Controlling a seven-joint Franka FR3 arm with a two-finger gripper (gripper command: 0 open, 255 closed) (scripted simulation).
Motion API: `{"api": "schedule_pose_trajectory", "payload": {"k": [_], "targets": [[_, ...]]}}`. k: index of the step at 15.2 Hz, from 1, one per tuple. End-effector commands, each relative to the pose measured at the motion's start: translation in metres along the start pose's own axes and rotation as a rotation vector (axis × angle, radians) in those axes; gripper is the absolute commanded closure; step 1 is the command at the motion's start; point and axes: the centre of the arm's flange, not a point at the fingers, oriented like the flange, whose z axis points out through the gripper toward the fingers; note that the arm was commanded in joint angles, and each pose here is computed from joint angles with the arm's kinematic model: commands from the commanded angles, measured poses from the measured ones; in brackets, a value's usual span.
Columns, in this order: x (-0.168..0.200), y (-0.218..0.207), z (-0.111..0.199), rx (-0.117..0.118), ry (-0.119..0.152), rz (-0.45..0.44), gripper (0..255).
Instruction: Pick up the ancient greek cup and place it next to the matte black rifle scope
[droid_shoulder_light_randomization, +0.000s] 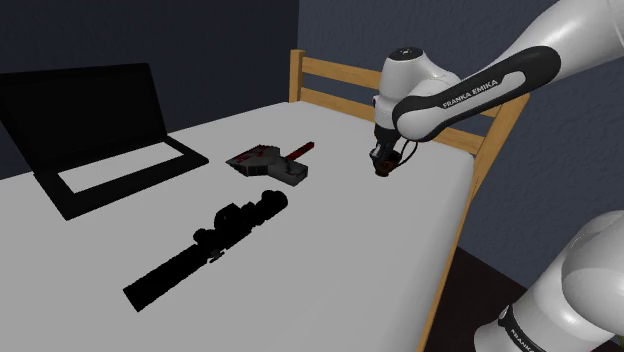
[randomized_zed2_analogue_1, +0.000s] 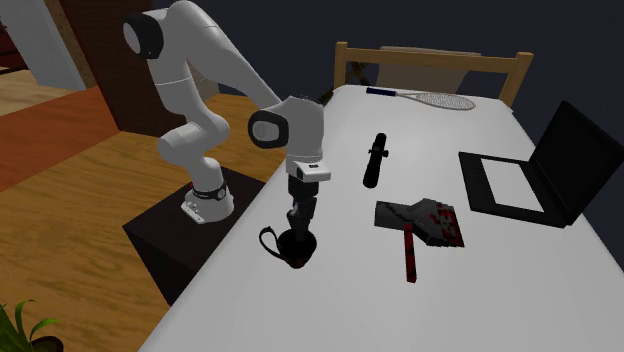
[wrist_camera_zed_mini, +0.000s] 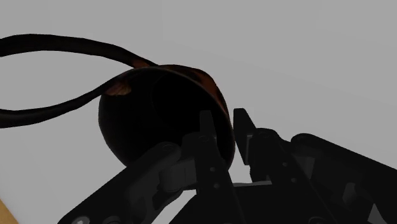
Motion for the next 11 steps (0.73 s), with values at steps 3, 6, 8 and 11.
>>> {"api": "schedule_pose_trajectory", "payload": {"k": [3,6,8,11], "targets": [[0.0,0.0,0.0,0.0,0.0,0.0,255],[0.0,0.0,0.0,0.0,0.0,0.0,255],[0.0,0.002,-0.005,0.0,0.0,0.0,255],[0.002,0.007,-0.02,0.0,0.0,0.0,255]]}}
